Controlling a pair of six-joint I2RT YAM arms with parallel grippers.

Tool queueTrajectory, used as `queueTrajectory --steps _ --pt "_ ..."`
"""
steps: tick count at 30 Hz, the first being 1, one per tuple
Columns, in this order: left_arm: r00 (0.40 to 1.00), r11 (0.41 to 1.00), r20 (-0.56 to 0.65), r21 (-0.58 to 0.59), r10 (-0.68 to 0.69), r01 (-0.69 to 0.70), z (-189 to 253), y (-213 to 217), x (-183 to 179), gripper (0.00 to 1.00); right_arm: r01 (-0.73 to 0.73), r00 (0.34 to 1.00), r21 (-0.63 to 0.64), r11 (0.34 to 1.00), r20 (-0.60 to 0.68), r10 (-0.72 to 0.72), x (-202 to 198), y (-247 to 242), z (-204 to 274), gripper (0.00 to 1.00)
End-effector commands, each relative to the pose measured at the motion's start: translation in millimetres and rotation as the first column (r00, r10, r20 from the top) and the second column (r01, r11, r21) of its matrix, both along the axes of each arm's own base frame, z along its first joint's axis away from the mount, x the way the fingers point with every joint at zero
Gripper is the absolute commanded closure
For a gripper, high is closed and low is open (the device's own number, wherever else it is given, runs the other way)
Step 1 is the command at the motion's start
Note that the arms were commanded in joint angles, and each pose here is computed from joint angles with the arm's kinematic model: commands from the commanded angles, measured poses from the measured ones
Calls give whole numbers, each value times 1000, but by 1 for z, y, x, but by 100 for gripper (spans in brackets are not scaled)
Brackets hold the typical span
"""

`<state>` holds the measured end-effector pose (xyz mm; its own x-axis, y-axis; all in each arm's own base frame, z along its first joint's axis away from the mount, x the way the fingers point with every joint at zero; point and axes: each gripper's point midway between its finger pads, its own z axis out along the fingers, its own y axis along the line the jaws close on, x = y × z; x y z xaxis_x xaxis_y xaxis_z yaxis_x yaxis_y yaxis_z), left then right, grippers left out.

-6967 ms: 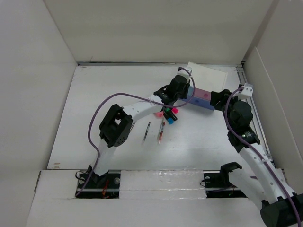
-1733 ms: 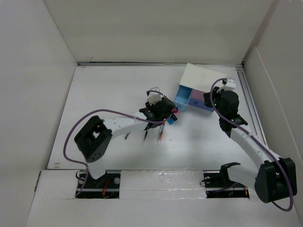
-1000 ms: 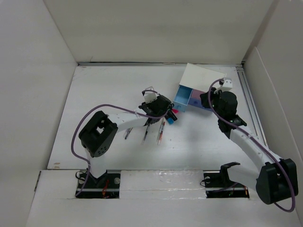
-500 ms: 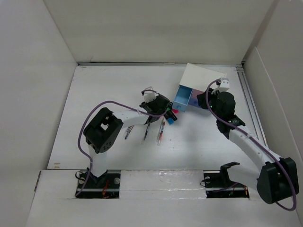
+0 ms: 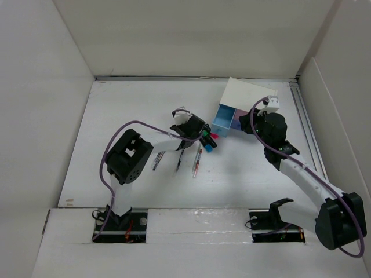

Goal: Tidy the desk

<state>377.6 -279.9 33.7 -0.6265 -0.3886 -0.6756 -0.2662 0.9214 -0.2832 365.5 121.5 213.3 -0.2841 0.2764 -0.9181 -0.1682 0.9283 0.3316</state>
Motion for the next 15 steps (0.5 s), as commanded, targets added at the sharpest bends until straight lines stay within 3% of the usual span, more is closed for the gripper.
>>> queueTrajectory --steps 1,10,15 --pt "1000 1000 17 16 -3 3 2 4 7 53 -8 996 15 1000 89 7 5 5 30 64" --pt "998 997 20 59 -59 58 11 6 5 42 -8 996 11 1000 87 7 6 5 29 58" --pt "996 992 24 88 -88 85 14 7 7 43 -17 996 11 1000 86 16 6 9 29 57"
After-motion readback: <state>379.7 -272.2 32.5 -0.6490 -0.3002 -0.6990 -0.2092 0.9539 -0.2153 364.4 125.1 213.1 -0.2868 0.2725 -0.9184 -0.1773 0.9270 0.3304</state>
